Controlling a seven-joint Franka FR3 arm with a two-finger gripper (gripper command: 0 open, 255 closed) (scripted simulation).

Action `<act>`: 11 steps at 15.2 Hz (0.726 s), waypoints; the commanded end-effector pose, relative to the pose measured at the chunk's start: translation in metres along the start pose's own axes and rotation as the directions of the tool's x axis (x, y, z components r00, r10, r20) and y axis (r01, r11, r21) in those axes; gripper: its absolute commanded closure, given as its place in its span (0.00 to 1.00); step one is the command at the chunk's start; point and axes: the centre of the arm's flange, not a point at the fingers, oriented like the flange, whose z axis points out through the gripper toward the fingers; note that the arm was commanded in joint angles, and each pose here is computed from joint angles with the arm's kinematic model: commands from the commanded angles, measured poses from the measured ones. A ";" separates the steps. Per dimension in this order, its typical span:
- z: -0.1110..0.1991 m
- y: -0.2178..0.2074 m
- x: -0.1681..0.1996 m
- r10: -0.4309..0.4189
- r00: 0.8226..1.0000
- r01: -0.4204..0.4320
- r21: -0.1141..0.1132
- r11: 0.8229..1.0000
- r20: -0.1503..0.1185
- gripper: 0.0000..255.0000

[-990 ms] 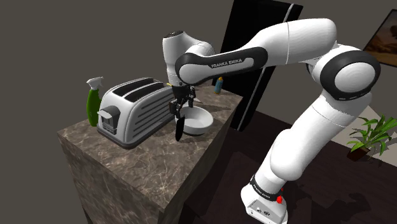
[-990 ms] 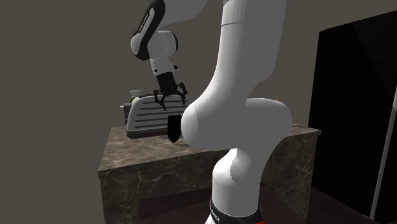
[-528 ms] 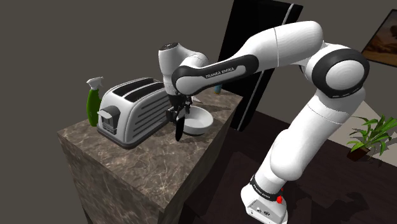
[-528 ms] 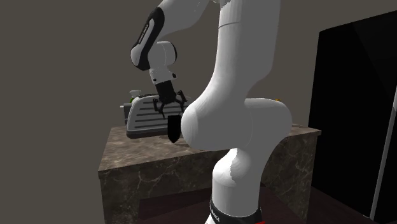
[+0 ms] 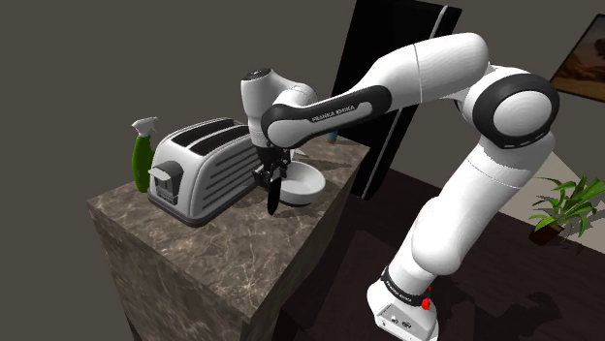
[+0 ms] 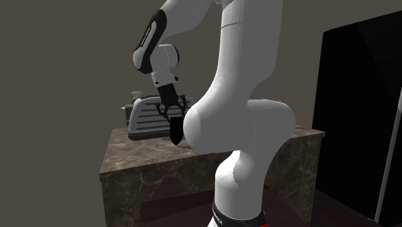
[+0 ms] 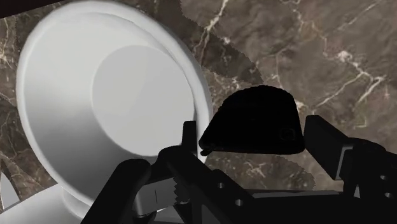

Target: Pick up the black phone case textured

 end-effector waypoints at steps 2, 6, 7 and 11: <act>0.002 0.000 0.000 -0.001 1.000 0.001 0.000 1.000 0.003 1.00; -0.009 0.002 -0.002 -0.001 1.000 0.001 0.000 1.000 0.003 1.00; -0.014 0.004 -0.003 -0.001 1.000 0.001 0.000 1.000 0.003 1.00; -0.034 0.010 -0.005 -0.001 1.000 0.001 0.000 1.000 0.003 1.00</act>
